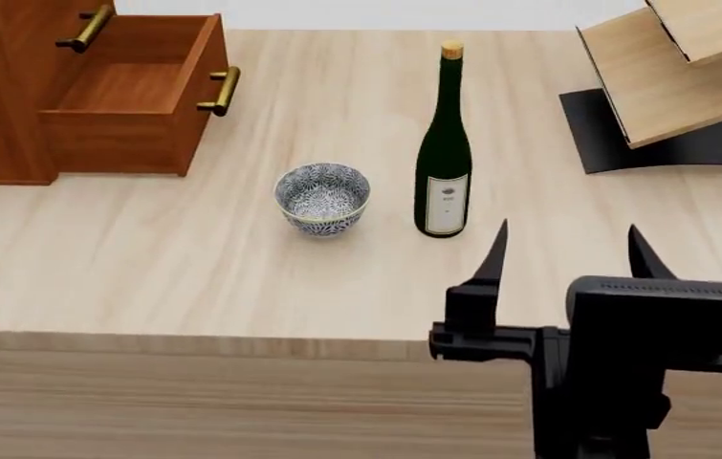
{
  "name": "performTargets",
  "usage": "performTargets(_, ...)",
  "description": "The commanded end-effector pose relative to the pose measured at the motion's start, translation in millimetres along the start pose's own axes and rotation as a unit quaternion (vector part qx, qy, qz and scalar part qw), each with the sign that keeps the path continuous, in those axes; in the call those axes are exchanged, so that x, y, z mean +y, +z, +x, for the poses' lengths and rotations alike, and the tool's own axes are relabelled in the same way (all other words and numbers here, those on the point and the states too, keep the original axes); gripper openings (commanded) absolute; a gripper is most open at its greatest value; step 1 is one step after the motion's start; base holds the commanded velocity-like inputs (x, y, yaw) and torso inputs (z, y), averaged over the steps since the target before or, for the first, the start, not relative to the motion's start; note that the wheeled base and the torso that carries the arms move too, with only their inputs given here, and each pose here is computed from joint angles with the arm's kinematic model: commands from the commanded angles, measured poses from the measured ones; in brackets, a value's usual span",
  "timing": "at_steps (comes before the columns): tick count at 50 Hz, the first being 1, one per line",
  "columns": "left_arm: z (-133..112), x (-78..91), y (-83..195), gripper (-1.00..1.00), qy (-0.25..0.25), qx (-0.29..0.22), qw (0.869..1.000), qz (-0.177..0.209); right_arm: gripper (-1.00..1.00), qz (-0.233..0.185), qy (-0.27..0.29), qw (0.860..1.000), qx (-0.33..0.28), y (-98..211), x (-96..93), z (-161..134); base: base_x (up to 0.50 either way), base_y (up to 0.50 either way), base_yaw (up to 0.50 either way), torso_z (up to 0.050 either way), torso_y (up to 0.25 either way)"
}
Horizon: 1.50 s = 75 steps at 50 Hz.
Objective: Put the bowl in the bottom drawer of the cabinet.
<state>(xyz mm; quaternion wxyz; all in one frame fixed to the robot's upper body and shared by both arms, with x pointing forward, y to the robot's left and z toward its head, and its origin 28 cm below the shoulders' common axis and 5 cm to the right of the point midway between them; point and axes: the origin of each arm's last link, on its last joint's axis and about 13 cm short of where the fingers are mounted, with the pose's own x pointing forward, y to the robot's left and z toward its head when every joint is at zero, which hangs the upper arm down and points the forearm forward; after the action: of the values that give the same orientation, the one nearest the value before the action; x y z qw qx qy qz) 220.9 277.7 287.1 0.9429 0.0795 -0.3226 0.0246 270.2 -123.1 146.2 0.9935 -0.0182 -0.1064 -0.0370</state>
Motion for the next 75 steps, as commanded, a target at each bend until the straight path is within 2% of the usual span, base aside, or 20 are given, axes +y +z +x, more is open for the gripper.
performTargets(1, 1.3, 2.6, 15.9, 1.00, -0.002, -0.017, 1.000, 0.007, 1.00, 0.001, 0.003, 1.000, -0.005, 5.5, -0.4, 2.0, 0.00, 0.00, 0.00, 0.000, 0.000)
performTargets(16, 0.8, 1.4, 11.5, 1.00, -0.002, -0.012, 1.000, 0.002, 1.00, -0.004, 0.015, 1.000, -0.007, 9.3, 1.0, 2.4, 0.00, 0.04, 0.00, 0.000, 0.000)
performTargets(75, 2.8, -2.3, 10.5, 1.00, -0.009, -0.010, 1.000, 0.001, 1.00, 0.003, 0.024, 1.000, 0.001, 4.2, 2.9, -0.2, 0.00, 0.43, 0.00, 0.000, 0.000)
